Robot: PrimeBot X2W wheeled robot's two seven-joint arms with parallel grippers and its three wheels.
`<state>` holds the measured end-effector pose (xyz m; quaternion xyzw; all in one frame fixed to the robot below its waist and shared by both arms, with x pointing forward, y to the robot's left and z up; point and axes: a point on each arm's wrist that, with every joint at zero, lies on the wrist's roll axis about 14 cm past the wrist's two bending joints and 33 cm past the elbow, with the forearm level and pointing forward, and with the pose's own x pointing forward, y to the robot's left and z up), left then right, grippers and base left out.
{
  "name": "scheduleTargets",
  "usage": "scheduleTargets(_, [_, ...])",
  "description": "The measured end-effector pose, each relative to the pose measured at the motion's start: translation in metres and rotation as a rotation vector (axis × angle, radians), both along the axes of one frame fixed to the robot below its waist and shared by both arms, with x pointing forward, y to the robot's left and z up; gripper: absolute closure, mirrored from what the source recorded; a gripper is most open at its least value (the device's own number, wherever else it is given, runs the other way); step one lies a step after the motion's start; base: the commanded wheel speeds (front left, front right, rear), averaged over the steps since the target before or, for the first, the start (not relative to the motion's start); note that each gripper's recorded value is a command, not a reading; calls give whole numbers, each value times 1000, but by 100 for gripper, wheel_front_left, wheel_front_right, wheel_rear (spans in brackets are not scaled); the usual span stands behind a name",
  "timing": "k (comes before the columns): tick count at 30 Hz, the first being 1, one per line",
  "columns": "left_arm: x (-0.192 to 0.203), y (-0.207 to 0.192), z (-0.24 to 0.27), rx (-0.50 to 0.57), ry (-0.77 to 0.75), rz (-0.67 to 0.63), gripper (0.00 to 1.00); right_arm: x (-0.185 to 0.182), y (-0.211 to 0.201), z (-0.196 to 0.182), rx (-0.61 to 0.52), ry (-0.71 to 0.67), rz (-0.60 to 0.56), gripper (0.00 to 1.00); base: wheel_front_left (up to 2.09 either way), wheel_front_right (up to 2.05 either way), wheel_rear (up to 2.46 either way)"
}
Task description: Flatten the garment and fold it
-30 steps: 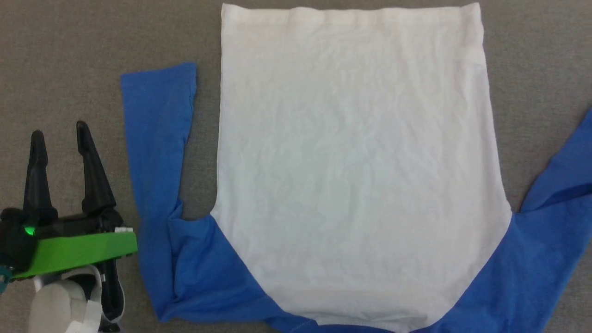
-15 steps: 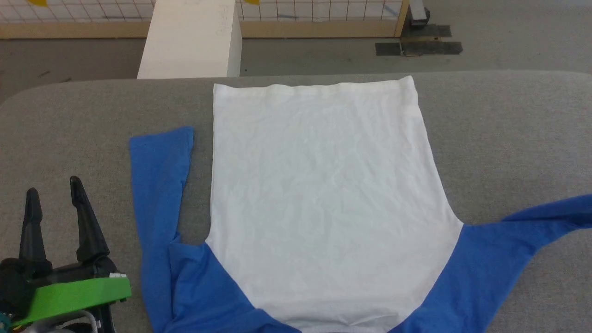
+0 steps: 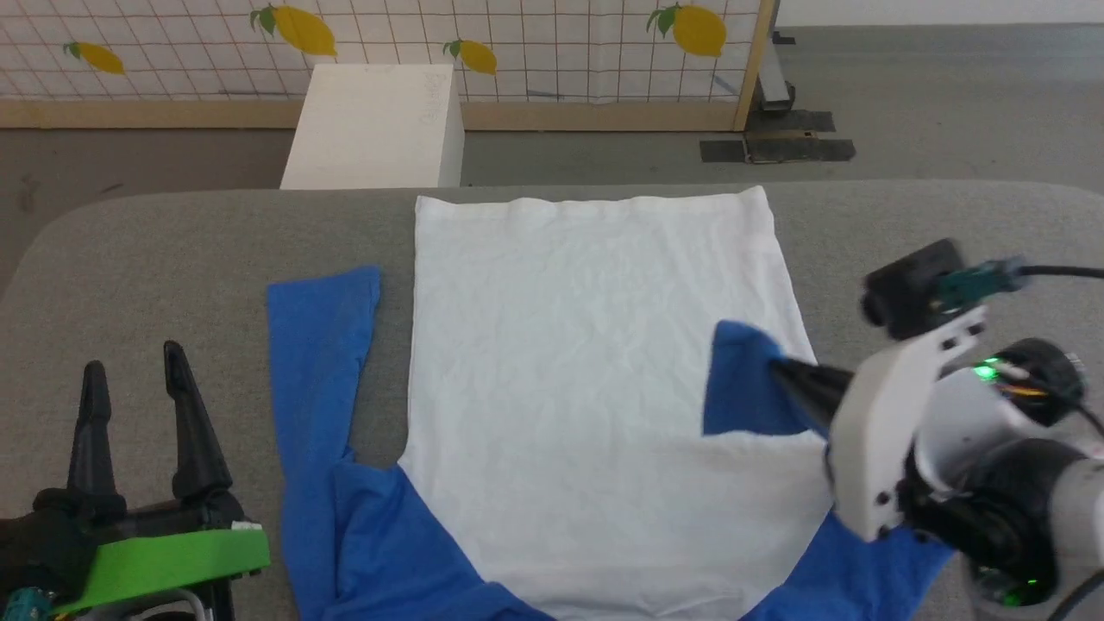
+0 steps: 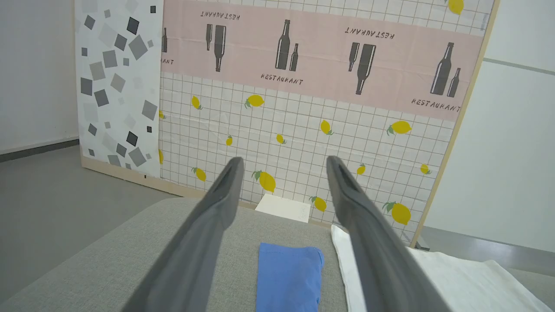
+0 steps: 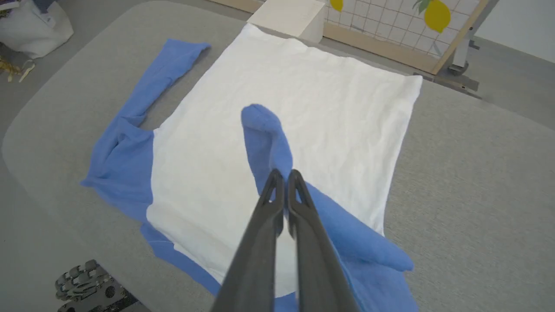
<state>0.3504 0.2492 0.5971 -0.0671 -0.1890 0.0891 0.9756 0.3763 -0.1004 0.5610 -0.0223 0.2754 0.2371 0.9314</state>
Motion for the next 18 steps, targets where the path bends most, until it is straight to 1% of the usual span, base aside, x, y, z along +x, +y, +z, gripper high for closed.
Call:
scheduleTargets(3, [-2, 0, -2, -2, 5, 3, 0, -8, 45, -26, 20, 75, 124, 100, 0, 0, 0])
scheduleTargets(6, [-3, 2, -5, -4, 18, 8, 0, -12, 80, -46, 23, 117, 217, 100, 0, 0, 0])
scheduleTargets(8, [-5, 3, -10, -9, 31, 12, 0, -16, 99, -66, 16, 161, 265, 100, 0, 0, 0])
scheduleTargets(11, [-6, 7, -15, -19, 46, 26, 0, -28, 118, -98, -27, 246, 338, 100, 0, 0, 0])
scheduleTargets(12, [-6, 8, -16, -21, 51, 30, 0, -33, 122, -106, -41, 272, 359, 75, 0, 0, 0])
scheduleTargets(13, [-6, 10, -18, -24, 56, 36, 0, -39, 127, -117, -57, 306, 388, 0, 0, 0, 0])
scheduleTargets(14, [-6, 11, -19, -25, 59, 41, 0, -43, 131, -123, -56, 328, 405, 0, 0, 0, 0])
scheduleTargets(16, [-7, 15, -21, -25, 69, 54, 0, -40, 137, -123, -17, 332, 411, 0, 0, 0, 0])
scheduleTargets(18, [-7, 17, -26, -24, 83, 63, 0, -25, 138, -112, 29, 277, 392, 0, 0, 0, 0])
